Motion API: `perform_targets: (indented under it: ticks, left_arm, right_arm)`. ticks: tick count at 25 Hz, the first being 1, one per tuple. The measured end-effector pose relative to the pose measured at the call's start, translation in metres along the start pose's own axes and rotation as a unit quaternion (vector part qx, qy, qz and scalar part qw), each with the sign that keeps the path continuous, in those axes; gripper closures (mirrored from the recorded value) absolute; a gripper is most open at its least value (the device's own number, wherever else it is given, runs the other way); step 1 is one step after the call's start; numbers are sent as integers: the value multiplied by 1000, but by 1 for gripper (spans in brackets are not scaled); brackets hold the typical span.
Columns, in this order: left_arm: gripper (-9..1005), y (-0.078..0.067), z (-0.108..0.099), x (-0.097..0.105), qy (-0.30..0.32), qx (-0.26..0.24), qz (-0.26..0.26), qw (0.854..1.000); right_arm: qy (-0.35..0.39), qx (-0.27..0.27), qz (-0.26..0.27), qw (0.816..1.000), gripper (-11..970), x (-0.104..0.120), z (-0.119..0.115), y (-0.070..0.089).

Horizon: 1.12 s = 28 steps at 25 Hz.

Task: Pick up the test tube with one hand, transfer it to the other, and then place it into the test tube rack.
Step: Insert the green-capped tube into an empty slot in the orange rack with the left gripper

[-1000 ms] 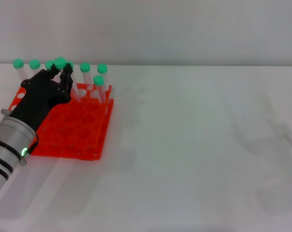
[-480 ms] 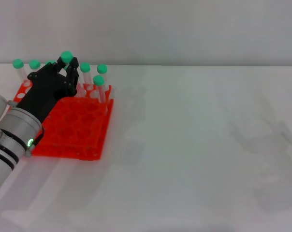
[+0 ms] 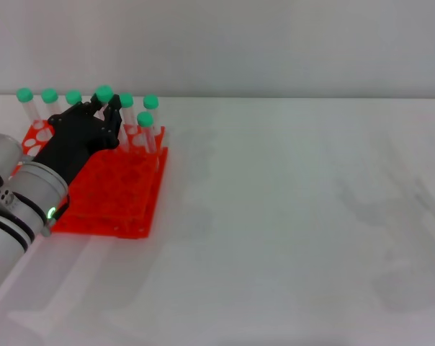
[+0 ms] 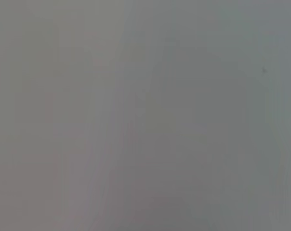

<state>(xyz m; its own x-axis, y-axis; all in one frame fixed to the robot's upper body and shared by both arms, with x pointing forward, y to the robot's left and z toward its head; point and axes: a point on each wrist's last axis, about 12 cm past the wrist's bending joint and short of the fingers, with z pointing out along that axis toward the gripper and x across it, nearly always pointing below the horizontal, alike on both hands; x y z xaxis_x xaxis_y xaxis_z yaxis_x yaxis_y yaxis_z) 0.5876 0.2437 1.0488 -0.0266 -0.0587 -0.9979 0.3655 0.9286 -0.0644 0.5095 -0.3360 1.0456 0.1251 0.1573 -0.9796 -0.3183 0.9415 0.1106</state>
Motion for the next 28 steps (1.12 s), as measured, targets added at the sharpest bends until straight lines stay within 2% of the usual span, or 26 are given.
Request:
perform_targets:
  ticks: [6, 13, 18, 25, 28]
  left_arm:
    - [762, 0, 4, 2, 19, -3, 3, 1000]
    - [763, -1, 14, 9, 71, -15, 10, 997]
    - [766, -3, 13, 10, 71, -11, 30, 997]
    - [780, -8, 4, 12, 58, -8, 25, 998]
    - [680, -6, -3, 15, 54, -12, 22, 998]
  right_arm:
    - [-1, -1, 1, 1000, 102, 0, 2, 1]
    - [-2, -4, 1, 1000, 101, 0, 4, 2]
    - [-4, -4, 1, 1000, 101, -1, 4, 2]
    - [-4, -3, 1, 1000, 102, -1, 2, 2]
    - [-4, -3, 1, 1000, 102, 0, 2, 2]
